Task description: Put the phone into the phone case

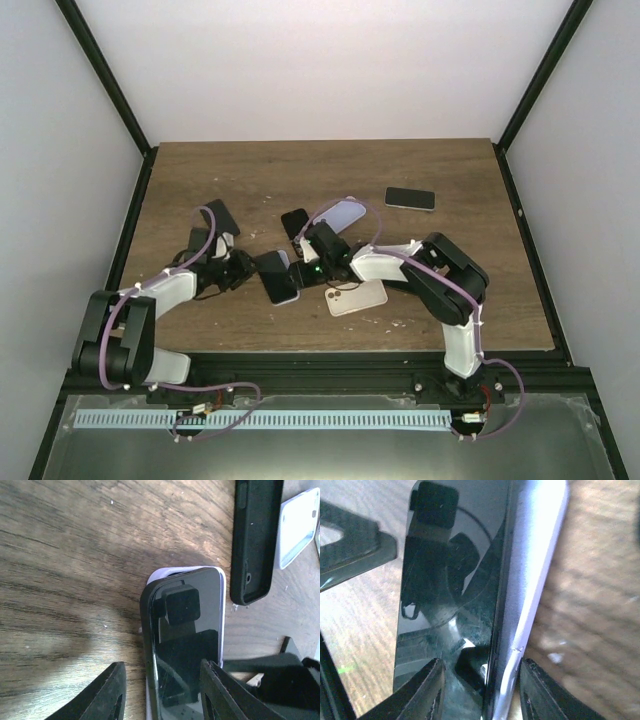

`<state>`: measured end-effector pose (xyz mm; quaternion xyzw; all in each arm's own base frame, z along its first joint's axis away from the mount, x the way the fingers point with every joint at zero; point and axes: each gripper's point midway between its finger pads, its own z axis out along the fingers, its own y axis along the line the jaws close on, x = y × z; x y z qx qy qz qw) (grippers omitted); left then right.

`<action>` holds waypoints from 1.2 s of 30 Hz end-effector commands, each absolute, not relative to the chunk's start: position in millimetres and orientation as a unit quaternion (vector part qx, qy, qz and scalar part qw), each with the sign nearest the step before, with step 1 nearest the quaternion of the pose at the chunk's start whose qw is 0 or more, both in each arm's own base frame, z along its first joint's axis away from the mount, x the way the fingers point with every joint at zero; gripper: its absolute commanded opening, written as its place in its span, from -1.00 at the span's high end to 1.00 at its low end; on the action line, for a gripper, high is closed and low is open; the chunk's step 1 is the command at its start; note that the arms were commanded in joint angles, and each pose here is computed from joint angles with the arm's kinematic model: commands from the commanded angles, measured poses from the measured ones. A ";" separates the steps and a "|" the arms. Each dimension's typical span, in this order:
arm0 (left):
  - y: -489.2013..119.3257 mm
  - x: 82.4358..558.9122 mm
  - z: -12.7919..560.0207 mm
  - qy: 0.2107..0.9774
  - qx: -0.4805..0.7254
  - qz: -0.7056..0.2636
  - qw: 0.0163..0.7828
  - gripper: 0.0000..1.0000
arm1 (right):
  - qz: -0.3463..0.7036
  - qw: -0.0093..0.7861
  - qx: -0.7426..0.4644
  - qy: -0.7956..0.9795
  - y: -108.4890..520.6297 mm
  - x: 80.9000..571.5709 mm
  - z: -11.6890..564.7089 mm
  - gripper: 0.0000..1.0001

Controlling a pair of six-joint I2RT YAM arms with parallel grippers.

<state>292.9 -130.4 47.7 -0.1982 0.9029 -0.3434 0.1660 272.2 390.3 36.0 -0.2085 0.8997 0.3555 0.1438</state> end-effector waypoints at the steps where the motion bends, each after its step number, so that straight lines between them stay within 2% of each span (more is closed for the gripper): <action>1: -130.8 293.1 41.8 0.911 -0.185 -0.332 0.159 0.14 | 0.382 0.114 -0.198 0.896 402.6 244.0 36.4 0.20; 6: -140.6 297.1 37.2 0.907 -0.177 -0.351 0.148 0.12 | 0.356 0.148 -0.190 0.903 398.5 258.9 35.8 0.25; 10: -140.6 305.5 35.9 0.911 -0.173 -0.339 0.157 0.26 | 0.345 0.168 -0.180 0.906 398.9 272.6 38.1 0.28; 13: -136.4 313.3 34.3 0.919 -0.168 -0.314 0.171 0.28 | 0.334 0.170 -0.170 0.911 396.1 283.4 31.5 0.27; 19: -130.0 320.5 31.4 0.927 -0.160 -0.279 0.193 0.44 | 0.359 0.174 -0.183 0.898 403.3 285.5 29.2 0.25; 25: -138.3 325.0 28.4 0.926 -0.150 -0.288 0.190 0.64 | 0.378 0.177 -0.191 0.888 409.1 283.7 29.7 0.36; 30: -148.9 325.3 26.3 0.926 -0.141 -0.298 0.184 0.60 | 0.373 0.178 -0.192 0.890 407.9 284.5 27.5 0.39; 36: -155.4 325.3 27.1 0.928 -0.133 -0.297 0.179 0.65 | 0.372 0.185 -0.193 0.889 408.5 287.7 28.2 0.44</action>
